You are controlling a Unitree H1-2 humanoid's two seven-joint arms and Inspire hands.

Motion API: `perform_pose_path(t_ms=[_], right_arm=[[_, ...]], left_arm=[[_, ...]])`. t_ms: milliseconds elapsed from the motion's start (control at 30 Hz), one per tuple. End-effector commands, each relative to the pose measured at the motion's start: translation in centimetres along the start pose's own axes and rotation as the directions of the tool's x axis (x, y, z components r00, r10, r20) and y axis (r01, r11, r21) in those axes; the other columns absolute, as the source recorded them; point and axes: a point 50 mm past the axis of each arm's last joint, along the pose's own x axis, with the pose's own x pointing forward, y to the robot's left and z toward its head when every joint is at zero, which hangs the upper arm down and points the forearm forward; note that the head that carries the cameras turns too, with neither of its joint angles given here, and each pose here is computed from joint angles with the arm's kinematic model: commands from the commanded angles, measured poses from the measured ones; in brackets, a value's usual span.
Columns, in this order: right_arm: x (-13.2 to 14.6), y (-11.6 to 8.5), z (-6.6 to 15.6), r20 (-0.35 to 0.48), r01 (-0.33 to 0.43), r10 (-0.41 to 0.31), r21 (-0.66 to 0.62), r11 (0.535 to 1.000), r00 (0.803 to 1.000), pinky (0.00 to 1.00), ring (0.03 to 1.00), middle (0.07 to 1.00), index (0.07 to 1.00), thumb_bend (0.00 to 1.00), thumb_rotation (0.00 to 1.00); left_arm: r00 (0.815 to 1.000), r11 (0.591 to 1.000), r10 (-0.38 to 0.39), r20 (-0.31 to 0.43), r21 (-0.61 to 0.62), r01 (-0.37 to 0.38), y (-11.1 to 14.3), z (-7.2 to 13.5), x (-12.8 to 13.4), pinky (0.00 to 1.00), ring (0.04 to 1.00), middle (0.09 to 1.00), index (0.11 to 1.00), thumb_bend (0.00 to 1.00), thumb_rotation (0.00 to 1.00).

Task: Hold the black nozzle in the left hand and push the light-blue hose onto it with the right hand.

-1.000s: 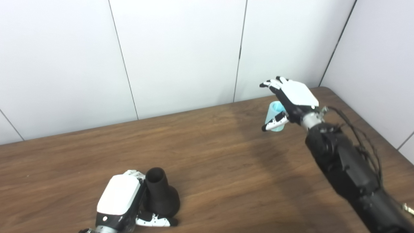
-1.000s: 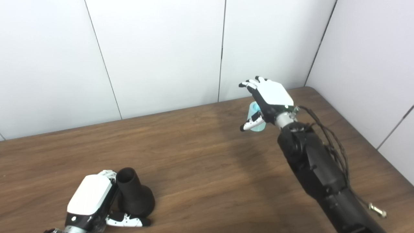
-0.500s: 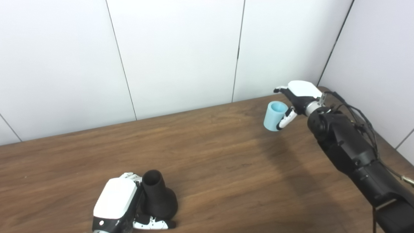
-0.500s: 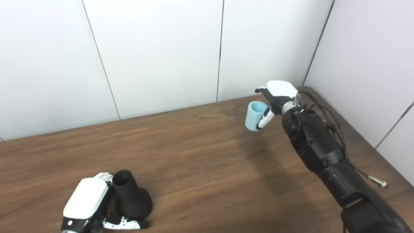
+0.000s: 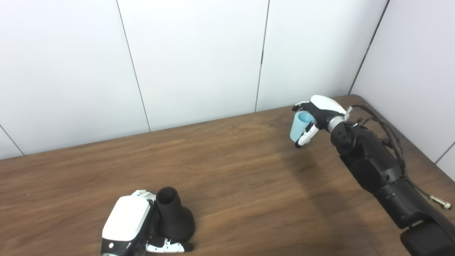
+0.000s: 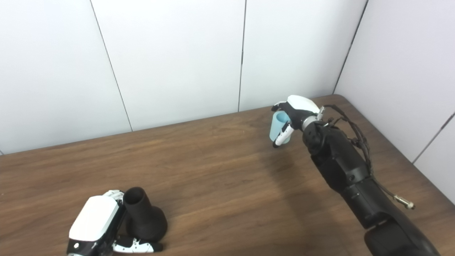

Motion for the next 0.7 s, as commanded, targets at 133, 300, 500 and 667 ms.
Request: perform_pose_path(t_ms=[133, 300, 500, 667], right_arm=[[0.1, -3.0, 0.0, 0.023, 0.093, -0.093, 0.006, 0.996, 0.995, 0.66, 0.727, 0.791, 0.791, 0.91, 0.08], [0.1, -3.0, -0.6, 0.005, 0.095, -0.095, 0.013, 0.995, 0.995, 0.65, 0.704, 0.767, 0.782, 0.88, 0.08], [0.1, -3.0, -1.4, 0.001, 0.102, -0.102, 0.016, 0.995, 0.995, 0.66, 0.681, 0.723, 0.715, 0.84, 0.01], [-0.1, -3.0, -1.4, 0.003, 0.128, -0.128, -0.009, 0.992, 0.992, 0.62, 0.626, 0.666, 0.678, 0.84, 0.0]], left_arm=[[0.993, 0.992, -0.118, -0.02, 0.028, 0.119, -1.6, -0.7, -1.7, 0.75, 0.624, 0.496, 0.483, 0.52, 0.0], [0.992, 0.992, -0.122, -0.025, 0.026, 0.122, -1.7, -0.7, -1.7, 0.75, 0.627, 0.505, 0.479, 0.52, 0.0], [0.992, 0.992, -0.123, -0.024, 0.023, 0.124, -1.6, -0.7, -1.7, 0.75, 0.63, 0.501, 0.481, 0.52, 0.0], [0.991, 0.991, -0.132, -0.025, 0.028, 0.132, -1.6, -0.7, -1.7, 0.76, 0.638, 0.506, 0.478, 0.52, 0.0]])
